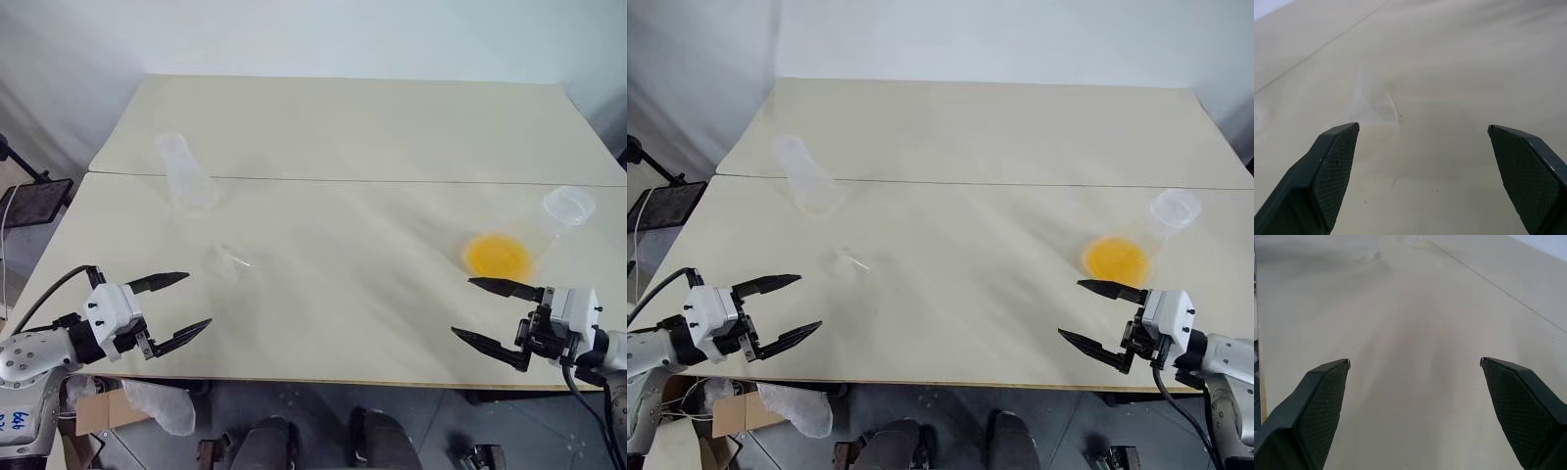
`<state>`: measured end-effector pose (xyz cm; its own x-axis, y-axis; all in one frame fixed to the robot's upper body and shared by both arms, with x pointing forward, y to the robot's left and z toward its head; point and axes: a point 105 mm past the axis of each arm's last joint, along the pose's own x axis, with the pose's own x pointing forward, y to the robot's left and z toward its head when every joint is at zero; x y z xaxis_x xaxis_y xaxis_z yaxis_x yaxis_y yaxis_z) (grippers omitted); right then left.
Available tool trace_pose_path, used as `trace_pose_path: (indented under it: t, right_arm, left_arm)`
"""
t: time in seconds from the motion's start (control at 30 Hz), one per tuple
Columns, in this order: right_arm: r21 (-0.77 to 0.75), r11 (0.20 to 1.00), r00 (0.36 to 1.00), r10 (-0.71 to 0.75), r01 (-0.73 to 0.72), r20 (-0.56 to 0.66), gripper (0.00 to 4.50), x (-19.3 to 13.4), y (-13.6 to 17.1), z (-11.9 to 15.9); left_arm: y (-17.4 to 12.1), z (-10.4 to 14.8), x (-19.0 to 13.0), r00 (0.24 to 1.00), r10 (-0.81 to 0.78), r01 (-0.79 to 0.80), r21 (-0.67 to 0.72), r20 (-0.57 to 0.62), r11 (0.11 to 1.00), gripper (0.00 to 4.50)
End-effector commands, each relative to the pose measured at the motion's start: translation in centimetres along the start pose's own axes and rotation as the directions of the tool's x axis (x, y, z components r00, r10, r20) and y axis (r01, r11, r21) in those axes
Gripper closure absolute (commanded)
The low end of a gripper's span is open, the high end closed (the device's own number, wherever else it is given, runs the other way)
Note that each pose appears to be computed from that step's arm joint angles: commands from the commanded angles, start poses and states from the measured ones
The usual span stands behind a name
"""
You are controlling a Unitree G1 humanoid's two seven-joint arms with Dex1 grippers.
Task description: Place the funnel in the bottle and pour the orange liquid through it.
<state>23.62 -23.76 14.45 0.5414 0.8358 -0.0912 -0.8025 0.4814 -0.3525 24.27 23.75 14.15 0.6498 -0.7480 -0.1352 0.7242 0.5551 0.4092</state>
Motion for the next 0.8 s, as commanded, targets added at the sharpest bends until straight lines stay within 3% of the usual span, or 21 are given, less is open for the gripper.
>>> trace_pose_path:
  t: [0.03,0.2,0.43,0.53,0.63,0.73,0.8]
  right_arm:
    - [-0.024,1.0,1.0,-0.016,0.016,0.023,0.03,-0.1,-0.5,0.5]
    - [-0.012,1.0,0.998,-0.017,0.018,0.056,0.03,1.0,-0.5,0.8]
    - [0.071,0.995,0.979,-0.081,0.068,0.188,0.03,4.8,-1.3,3.0]
    - [0.119,0.987,0.963,-0.132,0.107,0.236,0.03,6.7,-1.8,4.2]
    - [0.127,0.982,0.947,-0.169,0.139,0.272,0.03,8.3,-2.1,5.3]
    - [0.117,0.982,0.941,-0.179,0.151,0.286,0.03,9.0,-2.1,5.7]
    - [0.115,0.981,0.941,-0.183,0.156,0.284,0.03,9.1,-2.1,5.6]
  left_arm:
    - [0.3,1.2,0.0,0.999,0.021,-0.022,0.043,0.03,0.999,0.0]
    - [-0.3,1.1,-0.4,0.998,0.038,-0.034,-0.086,0.055,0.996,0.0]
    - [1.6,-1.7,-4.1,0.958,0.287,-0.285,-0.212,-0.021,0.935,0.0]
    - [3.1,-3.7,-7.2,0.856,0.512,-0.512,-0.26,-0.072,0.819,0.0]
    - [2.5,-5.8,-10.3,0.736,0.661,-0.667,-0.316,-0.145,0.674,0.0]
    - [1.5,-6.6,-11.6,0.667,0.724,-0.725,-0.377,-0.175,0.576,0.0]
    - [1.3,-6.4,-11.1,0.675,0.718,-0.713,-0.403,-0.171,0.574,0.0]
